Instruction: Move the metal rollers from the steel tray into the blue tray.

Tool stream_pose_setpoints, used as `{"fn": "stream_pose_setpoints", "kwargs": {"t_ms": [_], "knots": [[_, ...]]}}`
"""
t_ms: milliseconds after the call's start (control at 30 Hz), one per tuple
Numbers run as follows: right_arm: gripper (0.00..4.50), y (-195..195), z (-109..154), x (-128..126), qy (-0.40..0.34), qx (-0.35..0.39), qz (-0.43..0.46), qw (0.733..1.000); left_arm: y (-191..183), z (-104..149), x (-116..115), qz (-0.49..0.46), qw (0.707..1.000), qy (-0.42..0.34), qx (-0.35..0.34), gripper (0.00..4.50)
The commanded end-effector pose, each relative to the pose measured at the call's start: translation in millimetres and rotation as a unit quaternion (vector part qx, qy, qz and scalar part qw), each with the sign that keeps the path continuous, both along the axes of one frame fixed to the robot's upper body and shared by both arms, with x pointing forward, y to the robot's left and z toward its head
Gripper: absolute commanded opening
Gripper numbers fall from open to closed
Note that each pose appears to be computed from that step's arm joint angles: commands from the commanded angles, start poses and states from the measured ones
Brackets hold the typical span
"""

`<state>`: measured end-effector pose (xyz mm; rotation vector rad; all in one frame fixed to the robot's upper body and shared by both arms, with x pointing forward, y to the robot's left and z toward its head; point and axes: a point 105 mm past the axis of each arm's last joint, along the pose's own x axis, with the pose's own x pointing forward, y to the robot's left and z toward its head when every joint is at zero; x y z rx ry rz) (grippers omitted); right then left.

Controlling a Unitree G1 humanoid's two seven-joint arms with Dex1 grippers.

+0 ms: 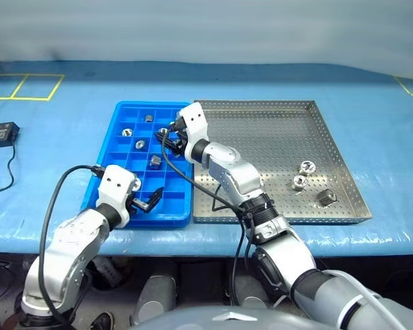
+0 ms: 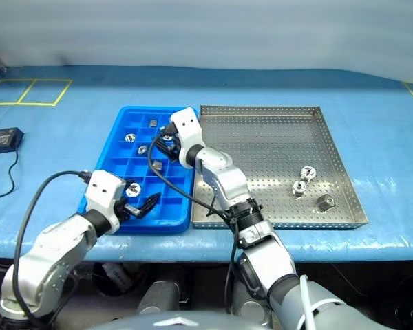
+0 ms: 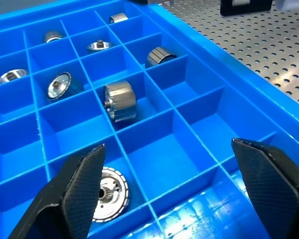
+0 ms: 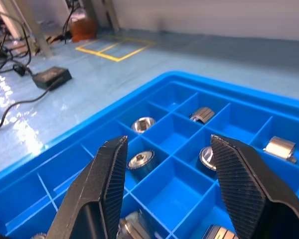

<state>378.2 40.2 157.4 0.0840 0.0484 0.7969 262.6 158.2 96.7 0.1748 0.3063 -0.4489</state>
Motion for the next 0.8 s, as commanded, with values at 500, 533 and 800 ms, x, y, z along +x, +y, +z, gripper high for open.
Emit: {"fn": "stream_pose_setpoints", "kwargs": {"t_ms": [500,533,800], "knots": [[2.80,-160,-33,-26,0.008,-0.175,-0.256,0.951,-63,17,31,-0.138,0.989,-0.041,-0.025,4.41],[2.80,-166,-37,-25,0.015,-0.179,-0.271,0.946,-66,17,33,-0.144,0.989,-0.040,-0.025,4.41],[2.80,-201,-40,-27,0.022,-0.218,-0.361,0.907,-80,14,43,-0.173,0.984,-0.039,-0.014,4.41]]}}
